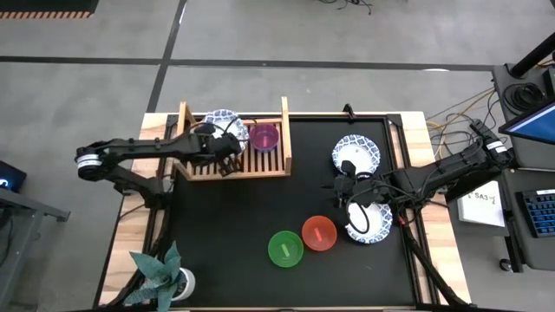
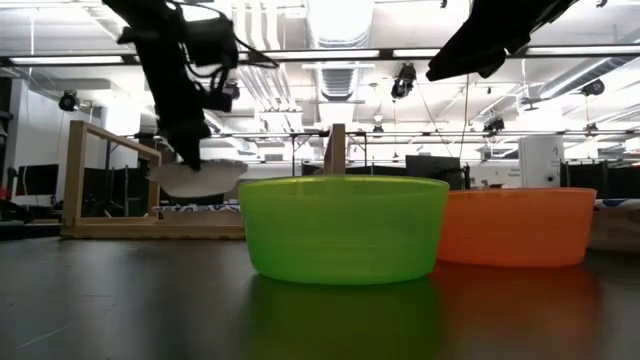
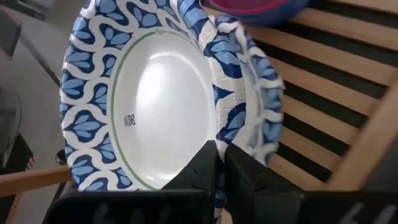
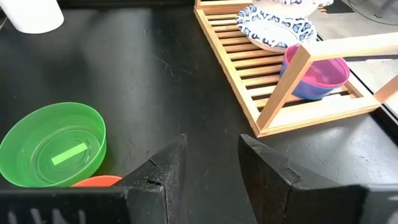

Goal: Place and stack bowls onto a shelf
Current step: Stack the middle white patterned bowl on top of the other white patterned bowl on the shelf

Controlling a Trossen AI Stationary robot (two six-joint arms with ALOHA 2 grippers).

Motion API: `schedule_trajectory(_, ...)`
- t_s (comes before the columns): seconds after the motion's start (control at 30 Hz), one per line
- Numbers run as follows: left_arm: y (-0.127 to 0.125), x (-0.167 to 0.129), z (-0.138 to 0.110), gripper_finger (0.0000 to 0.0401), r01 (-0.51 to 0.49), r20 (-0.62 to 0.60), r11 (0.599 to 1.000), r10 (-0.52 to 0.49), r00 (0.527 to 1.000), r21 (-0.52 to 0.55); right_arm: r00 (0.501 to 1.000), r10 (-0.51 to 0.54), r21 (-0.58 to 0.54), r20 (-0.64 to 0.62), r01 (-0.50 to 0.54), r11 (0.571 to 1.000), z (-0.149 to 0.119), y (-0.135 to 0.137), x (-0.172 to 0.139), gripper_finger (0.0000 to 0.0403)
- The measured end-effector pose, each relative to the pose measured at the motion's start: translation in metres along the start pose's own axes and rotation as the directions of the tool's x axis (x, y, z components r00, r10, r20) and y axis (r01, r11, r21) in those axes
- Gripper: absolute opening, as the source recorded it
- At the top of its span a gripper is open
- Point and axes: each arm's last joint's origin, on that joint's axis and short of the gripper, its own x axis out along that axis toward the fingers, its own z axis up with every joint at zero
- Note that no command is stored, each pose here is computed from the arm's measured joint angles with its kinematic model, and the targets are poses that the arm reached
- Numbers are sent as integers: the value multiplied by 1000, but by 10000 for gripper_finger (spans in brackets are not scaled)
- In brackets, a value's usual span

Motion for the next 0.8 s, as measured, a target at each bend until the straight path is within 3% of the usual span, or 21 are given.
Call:
schedule_trajectory(0.47, -11, 35, 6, 67, -1, -84, 999, 5, 996, 48, 1000, -1, 1, -8, 1, 1000, -3, 0, 1, 144)
schedule_trajectory(0.8, -11, 25, 4, 124, 124, -78, 992, -126, 989, -26, 1000, -2, 7, -10, 2, 1000, -3, 0, 1, 150)
